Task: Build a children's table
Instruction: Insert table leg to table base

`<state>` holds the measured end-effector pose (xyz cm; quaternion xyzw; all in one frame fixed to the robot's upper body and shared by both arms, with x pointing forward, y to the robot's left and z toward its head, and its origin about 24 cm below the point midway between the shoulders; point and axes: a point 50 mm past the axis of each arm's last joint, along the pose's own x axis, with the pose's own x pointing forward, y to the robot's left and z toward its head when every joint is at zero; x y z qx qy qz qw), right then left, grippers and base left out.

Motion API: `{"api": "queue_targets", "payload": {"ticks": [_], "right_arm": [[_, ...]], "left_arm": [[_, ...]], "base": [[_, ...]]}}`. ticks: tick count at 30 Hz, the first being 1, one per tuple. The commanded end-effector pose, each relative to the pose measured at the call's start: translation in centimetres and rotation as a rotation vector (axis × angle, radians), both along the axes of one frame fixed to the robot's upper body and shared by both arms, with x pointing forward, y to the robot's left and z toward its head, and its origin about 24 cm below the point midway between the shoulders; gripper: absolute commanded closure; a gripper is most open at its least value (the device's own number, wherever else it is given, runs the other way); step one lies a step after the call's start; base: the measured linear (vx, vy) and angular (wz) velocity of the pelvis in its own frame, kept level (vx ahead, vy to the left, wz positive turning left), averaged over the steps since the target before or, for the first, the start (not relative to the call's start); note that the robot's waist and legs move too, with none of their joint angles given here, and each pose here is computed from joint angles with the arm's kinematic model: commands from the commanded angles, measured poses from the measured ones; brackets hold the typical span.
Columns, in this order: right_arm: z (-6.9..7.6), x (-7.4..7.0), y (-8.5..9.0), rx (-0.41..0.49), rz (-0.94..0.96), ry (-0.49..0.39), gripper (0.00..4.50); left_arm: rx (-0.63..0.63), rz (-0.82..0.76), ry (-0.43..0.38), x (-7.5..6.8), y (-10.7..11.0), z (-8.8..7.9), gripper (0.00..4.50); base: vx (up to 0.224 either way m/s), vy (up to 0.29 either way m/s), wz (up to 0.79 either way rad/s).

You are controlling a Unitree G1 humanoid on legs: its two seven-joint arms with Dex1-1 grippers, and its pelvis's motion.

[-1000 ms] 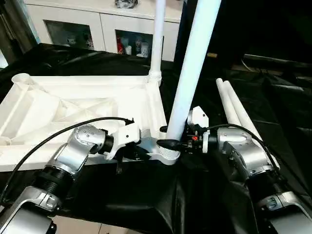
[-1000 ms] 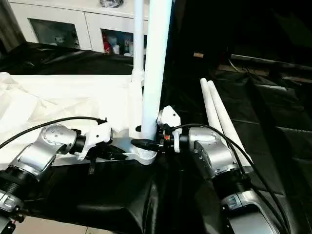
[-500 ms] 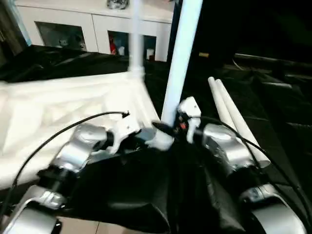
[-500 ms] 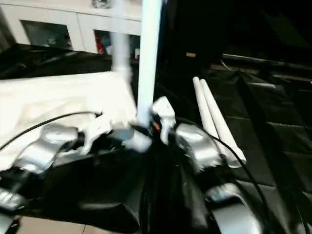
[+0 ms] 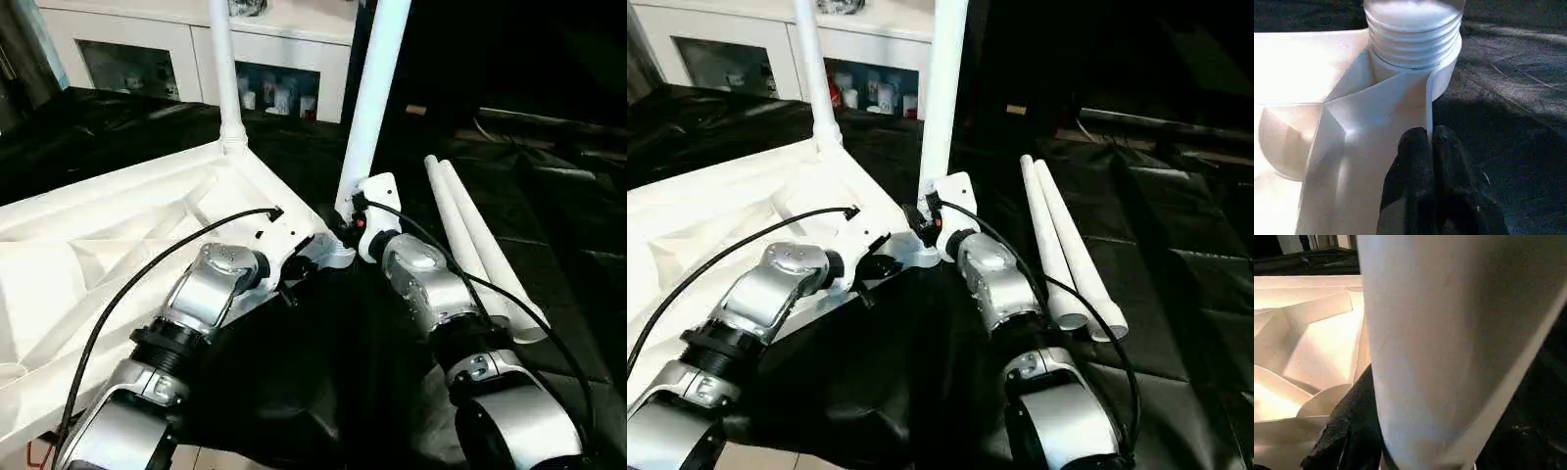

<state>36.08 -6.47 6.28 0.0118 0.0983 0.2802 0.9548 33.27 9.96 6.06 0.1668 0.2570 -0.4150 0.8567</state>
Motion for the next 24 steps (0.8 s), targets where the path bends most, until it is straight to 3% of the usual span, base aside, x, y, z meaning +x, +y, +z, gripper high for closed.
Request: {"api": "queue_targets", "payload": {"ticks": [1,5,8,10,18,24], "right_arm": [[-4.7,-2.4,2.0,-0.037,0.076,0.234,2.61],[-4.6,-2.3,2.0,-0.068,0.07,0.219,2.61],[-4.4,-2.2,1.9,-0.035,0.073,0.22,2.61],[-4.0,-2.0,1.8,0.011,0.074,0.214,2.05],[-1.5,-0.8,0.7,0.068,0.11,0.112,1.3],[0.3,-1.5,-0.7,0.018,0.319,0.016,0.81]], "left_arm": [[-0.057,-0.087,-0.094,0.5,-2.8,2.8,4.5],[-0.05,-0.081,-0.094,0.5,-2.5,2.8,4.5],[-0.049,-0.085,-0.095,0.5,-2.4,2.8,4.5],[-0.044,-0.103,-0.11,0.5,-2.3,2.9,4.5],[-0.024,-0.182,-0.142,0.2,-1.8,3.1,4.5],[-0.029,-0.266,-0.145,-0.4,-0.8,2.9,4.5]], "base": [[0.0,0.0,0.0],[0.0,0.0,0.0],[0.0,0.0,0.0],[0.0,0.0,0.0],[0.0,0.0,0.0],[0.0,0.0,0.0]]}}
